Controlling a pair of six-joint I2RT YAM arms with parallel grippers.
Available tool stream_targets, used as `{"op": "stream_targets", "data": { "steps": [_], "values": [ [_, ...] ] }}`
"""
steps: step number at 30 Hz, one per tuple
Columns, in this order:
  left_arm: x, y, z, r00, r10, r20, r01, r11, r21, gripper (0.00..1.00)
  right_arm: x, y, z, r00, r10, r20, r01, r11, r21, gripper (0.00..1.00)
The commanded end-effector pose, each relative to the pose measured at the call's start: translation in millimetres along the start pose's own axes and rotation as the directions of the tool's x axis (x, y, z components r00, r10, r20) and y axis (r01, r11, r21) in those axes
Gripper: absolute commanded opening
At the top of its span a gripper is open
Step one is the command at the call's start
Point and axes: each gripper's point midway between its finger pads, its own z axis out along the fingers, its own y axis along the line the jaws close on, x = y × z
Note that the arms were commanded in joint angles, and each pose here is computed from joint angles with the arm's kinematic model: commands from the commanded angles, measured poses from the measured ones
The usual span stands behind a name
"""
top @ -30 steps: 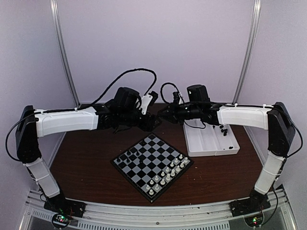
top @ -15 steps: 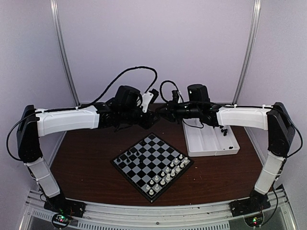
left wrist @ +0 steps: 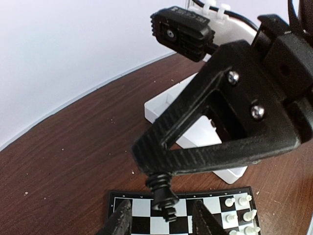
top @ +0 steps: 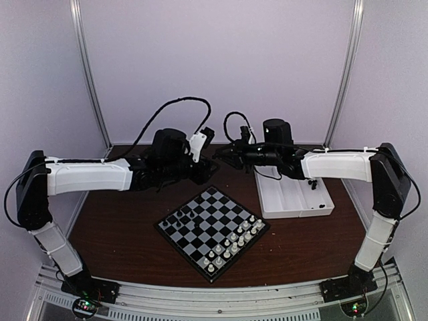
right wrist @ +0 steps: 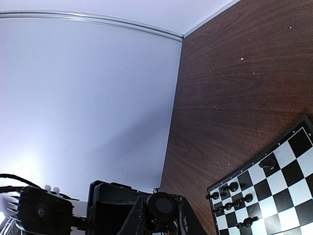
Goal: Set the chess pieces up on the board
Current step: Place the chess piece on the chessboard.
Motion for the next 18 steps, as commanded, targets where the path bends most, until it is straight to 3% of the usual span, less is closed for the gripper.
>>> {"op": "stream_targets", "data": {
  "steps": [1, 10, 18],
  "values": [
    [-39.3, 0.8, -16.2, 0.988, 0.018, 0.153, -0.016, 1.0, -0.013, 0.42, 4.1, 2.6, 3.2, 1.0, 0.006, -0.01, -0.007, 1.0, -0.03, 0.12],
    [-45.9, 2.0, -13.9, 0.986, 0.024, 0.167, -0.02, 1.0, -0.024, 0.4, 7.2, 2.5, 6.6, 1.0, 0.013, -0.019, -0.014, 0.999, -0.038, 0.12],
    [-46.0, 2.6, -11.5, 0.987, 0.023, 0.161, -0.019, 0.999, -0.028, 0.2, 7.3, 3.7, 7.2, 1.0, 0.013, -0.02, -0.014, 0.999, -0.043, 0.12]
  ]
}}
